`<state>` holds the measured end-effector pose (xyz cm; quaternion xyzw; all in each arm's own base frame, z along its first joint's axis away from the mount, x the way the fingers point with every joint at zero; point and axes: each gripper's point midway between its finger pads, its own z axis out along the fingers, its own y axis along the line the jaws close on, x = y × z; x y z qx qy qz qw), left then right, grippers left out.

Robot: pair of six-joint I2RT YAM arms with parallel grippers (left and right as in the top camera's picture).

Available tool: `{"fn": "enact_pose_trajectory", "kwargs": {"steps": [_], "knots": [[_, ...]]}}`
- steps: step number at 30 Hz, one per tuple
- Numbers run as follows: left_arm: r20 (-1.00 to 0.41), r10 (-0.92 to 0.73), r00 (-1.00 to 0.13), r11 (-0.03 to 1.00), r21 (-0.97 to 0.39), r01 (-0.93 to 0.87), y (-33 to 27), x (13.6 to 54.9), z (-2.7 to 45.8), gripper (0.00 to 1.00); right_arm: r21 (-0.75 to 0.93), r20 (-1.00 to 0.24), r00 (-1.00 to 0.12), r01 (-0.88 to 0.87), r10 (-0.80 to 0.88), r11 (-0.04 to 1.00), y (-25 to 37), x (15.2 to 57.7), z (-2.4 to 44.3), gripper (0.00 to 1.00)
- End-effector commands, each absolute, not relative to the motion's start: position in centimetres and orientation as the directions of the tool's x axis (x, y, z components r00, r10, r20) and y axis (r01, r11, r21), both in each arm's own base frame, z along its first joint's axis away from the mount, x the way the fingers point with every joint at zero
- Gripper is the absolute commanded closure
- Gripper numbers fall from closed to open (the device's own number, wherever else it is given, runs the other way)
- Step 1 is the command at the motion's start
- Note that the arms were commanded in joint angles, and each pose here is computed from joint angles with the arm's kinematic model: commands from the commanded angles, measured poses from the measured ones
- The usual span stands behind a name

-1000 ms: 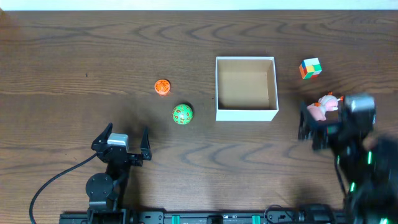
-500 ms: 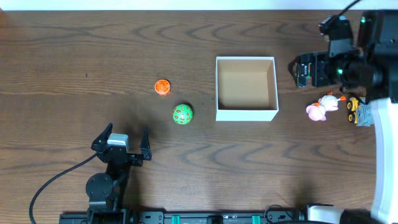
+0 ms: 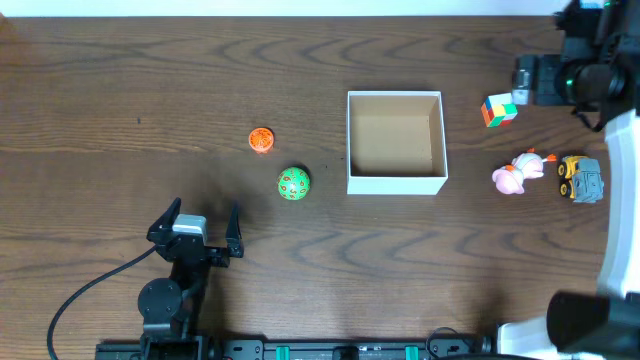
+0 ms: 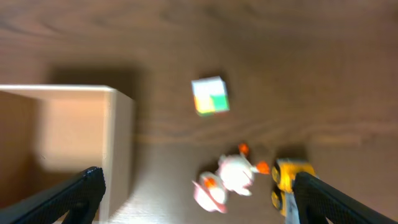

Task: Pack container
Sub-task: 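Move the right gripper over the Rubik's cube, then lower the right gripper and grasp the Rubik's cube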

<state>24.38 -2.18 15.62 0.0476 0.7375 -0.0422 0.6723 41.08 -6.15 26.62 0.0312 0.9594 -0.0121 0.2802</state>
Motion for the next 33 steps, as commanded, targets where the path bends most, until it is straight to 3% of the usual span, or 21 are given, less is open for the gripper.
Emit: {"fn": "enact_pose_trajectory", "kwargs": {"steps": [1, 5, 10, 19, 33], "knots": [[-0.991, 0.026, -0.134, 0.991, 0.007, 0.136, -2.3, 24.3, 14.1, 0.02, -0.049, -0.423, -0.906, 0.051, 0.026, 0.997, -8.1, 42.0, 22.0, 0.01], [-0.991, 0.026, -0.134, 0.991, 0.007, 0.136, -2.3, 24.3, 14.1, 0.02, -0.101, -0.348, -0.937, 0.071, 0.032, 0.992, -9.5, 43.0, 18.4, 0.01], [-0.991, 0.026, -0.134, 0.991, 0.007, 0.136, -2.3, 24.3, 14.1, 0.02, -0.042, -0.374, -0.926, 0.080, 0.059, 0.996, -8.8, 44.9, 17.0, 0.01], [-0.991, 0.026, -0.134, 0.991, 0.007, 0.136, -2.3, 24.3, 14.1, 0.02, -0.124, -0.364, -0.919, -0.118, -0.155, 0.985, -9.2, 46.8, 14.8, 0.01], [-0.991, 0.026, -0.134, 0.991, 0.007, 0.136, -2.3, 24.3, 14.1, 0.02, -0.119, -0.227, -0.949, -0.197, -0.220, 0.973, -9.9, 47.8, 6.6, 0.01]]}}
